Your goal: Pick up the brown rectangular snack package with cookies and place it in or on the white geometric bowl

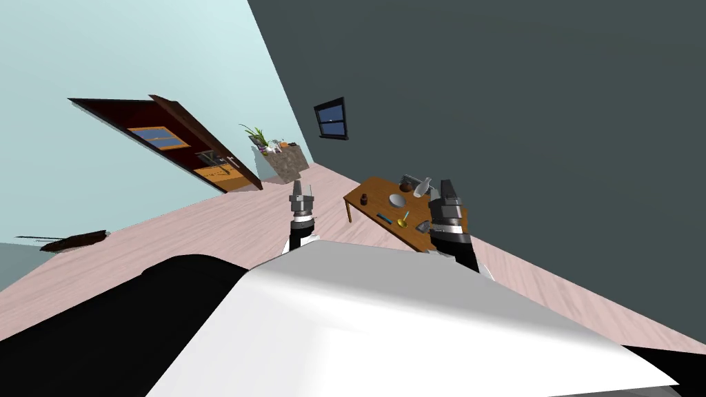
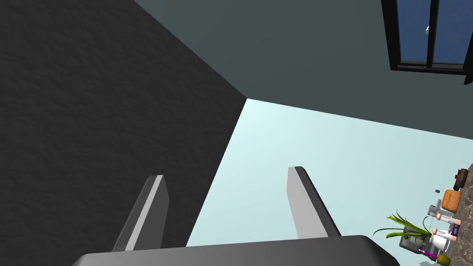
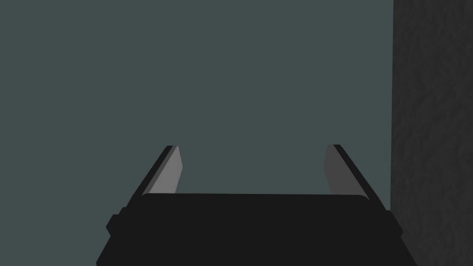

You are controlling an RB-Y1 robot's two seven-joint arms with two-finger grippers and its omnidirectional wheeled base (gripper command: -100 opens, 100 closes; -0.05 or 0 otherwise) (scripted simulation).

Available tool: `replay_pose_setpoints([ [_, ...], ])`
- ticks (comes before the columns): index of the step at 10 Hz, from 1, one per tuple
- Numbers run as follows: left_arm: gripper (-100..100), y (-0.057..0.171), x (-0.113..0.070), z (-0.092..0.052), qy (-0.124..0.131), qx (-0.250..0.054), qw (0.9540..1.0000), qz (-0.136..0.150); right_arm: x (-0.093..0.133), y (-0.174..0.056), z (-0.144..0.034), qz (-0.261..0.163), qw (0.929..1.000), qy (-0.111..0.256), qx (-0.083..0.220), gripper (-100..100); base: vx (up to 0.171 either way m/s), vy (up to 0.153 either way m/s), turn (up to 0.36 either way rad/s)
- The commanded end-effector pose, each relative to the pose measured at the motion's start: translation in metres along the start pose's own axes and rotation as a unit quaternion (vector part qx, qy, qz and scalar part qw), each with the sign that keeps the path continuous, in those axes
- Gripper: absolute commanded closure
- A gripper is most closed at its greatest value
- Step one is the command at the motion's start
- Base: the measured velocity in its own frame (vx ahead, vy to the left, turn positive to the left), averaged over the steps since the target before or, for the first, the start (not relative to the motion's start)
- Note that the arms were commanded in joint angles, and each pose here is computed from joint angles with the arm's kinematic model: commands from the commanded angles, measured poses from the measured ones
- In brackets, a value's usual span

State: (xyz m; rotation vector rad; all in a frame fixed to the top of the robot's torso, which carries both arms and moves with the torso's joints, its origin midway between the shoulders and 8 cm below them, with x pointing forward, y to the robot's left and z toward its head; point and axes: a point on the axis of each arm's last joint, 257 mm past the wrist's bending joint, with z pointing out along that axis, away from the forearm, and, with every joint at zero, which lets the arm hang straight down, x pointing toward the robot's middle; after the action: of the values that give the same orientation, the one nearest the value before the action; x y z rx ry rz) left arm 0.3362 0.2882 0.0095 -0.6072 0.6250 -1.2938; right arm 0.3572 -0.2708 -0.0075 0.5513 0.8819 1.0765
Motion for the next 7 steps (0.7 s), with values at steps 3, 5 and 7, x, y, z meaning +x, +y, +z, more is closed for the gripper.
replay_pose_setpoints([
  [3,0,0.0,0.0,0.0,0.0,0.0,1.0,0.0,0.035,-0.068,-0.045,-0.04,0.9912,0.068,0.106,-100,-0.123,0.012,0.266],
  [5,0,0.0,0.0,0.0,0.0,0.0,1.0,0.0,0.045,-0.089,-0.064,-0.052,0.9843,0.092,0.141,-100,-0.058,0.005,0.178],
  [7,0,0.0,0.0,0.0,0.0,0.0,1.0,0.0,0.065,-0.131,-0.111,-0.077,0.964,0.144,0.21,-100,-0.074,0.012,0.389],
])
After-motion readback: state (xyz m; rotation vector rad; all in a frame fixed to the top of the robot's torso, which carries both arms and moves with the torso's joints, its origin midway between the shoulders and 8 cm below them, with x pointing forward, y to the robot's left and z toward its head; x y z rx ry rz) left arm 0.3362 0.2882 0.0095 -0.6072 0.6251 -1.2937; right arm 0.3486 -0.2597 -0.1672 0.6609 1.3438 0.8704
